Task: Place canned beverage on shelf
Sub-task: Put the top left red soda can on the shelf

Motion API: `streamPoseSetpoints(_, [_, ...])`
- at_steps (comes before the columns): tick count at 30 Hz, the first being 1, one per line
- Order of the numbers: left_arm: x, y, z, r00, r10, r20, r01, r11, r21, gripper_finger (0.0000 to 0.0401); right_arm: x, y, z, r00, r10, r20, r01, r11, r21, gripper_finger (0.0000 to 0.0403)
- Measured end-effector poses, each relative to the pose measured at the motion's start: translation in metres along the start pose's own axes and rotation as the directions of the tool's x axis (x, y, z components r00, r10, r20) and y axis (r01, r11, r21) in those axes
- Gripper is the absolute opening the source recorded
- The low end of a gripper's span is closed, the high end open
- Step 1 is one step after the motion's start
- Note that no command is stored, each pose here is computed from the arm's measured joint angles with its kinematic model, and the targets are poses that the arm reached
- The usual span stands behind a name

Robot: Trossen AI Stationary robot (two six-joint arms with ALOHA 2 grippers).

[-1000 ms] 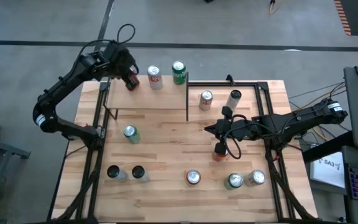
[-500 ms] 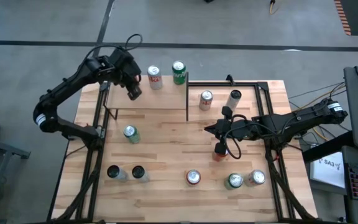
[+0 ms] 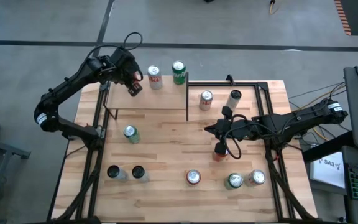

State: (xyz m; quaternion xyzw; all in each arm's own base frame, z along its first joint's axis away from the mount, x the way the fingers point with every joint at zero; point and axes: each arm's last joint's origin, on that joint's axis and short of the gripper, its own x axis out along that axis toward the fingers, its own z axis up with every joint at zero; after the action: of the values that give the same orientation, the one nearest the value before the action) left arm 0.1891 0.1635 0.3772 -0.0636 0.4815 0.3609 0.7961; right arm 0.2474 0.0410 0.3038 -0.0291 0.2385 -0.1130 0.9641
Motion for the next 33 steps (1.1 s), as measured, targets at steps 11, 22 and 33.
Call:
streamPoseSetpoints(11, [0.0, 0.002, 0.003, 0.998, 0.055, 0.023, -0.055, 0.998, -0.008, 0.0, 0.0, 0.0, 0.0, 1.0, 0.0, 0.0, 0.0, 1.0, 0.0, 0.0009])
streamPoseSetpoints(22, [0.005, 0.002, 0.003, 0.996, 0.086, 0.003, -0.086, 0.996, -0.001, 0.0, 0.0, 0.0, 0.0, 1.0, 0.0, 0.0, 0.0, 1.0, 0.0, 0.0009])
streamPoseSetpoints(33, [0.016, 0.0, 0.006, 0.996, 0.084, -0.025, -0.084, 0.996, 0.009, 0.0, 0.0, 0.0, 0.0, 1.0, 0.0, -0.003, 0.0, 1.0, -0.001, 0.0009])
